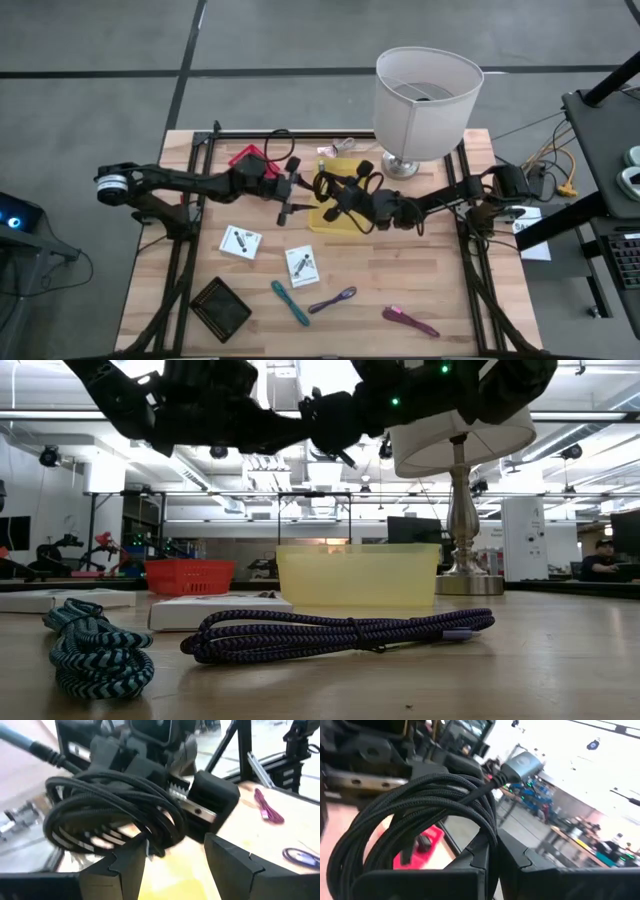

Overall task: Pick and place items into bin
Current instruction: Put the black charger cable into the yellow bin

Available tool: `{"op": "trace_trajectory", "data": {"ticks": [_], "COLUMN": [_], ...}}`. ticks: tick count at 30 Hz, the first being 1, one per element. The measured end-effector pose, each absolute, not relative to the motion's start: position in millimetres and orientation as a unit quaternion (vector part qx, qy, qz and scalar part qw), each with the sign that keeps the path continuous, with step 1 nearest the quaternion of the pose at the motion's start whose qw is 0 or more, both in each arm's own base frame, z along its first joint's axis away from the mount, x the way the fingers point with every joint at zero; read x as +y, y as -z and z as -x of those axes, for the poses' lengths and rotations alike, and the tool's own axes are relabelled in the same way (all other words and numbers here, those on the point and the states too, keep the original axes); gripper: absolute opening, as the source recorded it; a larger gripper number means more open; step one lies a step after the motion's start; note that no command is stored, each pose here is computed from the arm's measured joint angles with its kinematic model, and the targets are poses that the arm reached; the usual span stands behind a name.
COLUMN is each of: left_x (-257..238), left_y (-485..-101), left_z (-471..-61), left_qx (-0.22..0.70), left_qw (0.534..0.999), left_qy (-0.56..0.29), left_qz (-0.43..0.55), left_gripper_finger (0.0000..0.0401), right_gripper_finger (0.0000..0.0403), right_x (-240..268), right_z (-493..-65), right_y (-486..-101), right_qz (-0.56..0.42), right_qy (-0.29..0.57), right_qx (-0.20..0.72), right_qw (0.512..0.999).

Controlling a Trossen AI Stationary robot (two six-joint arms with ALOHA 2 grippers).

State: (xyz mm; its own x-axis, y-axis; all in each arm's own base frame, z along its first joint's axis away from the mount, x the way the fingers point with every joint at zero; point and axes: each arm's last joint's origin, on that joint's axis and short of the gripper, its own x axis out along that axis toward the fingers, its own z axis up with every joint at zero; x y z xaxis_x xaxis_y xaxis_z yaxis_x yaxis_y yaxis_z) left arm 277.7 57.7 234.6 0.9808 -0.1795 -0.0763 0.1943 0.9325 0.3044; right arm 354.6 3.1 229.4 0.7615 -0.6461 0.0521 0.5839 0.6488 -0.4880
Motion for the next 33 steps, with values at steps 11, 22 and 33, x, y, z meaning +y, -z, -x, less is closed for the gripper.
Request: {"op": "trace_trajectory", "data": {"ticks": [11, 22, 33], "left_x": [56.4, 54.0, 53.7], "left_y": [-235.5, -243.0, -239.3], "left_z": [-260.6, -245.8, -243.7], "left_qx": [0.111, 0.139, 0.162], "left_qw": [0.983, 0.981, 0.978], "left_qy": [0.057, 0.040, 0.042], "left_qz": [-0.137, -0.133, -0.126], "left_gripper_finger": [0.0185, 0.0185, 0.0185], "right_gripper_finger": [0.0011, 0.0036, 0.0163], "right_x": [-0.9, -10.0, -8.1], "right_z": [-349.7, -339.6, -347.7], "right_y": [-206.3, -179.4, -186.4], "right_qz": [0.261, 0.193, 0.144], "right_qy": [0.379, 0.382, 0.324], "right_qx": [0.183, 0.267, 0.292], "right_qw": [0.869, 0.863, 0.888]}}
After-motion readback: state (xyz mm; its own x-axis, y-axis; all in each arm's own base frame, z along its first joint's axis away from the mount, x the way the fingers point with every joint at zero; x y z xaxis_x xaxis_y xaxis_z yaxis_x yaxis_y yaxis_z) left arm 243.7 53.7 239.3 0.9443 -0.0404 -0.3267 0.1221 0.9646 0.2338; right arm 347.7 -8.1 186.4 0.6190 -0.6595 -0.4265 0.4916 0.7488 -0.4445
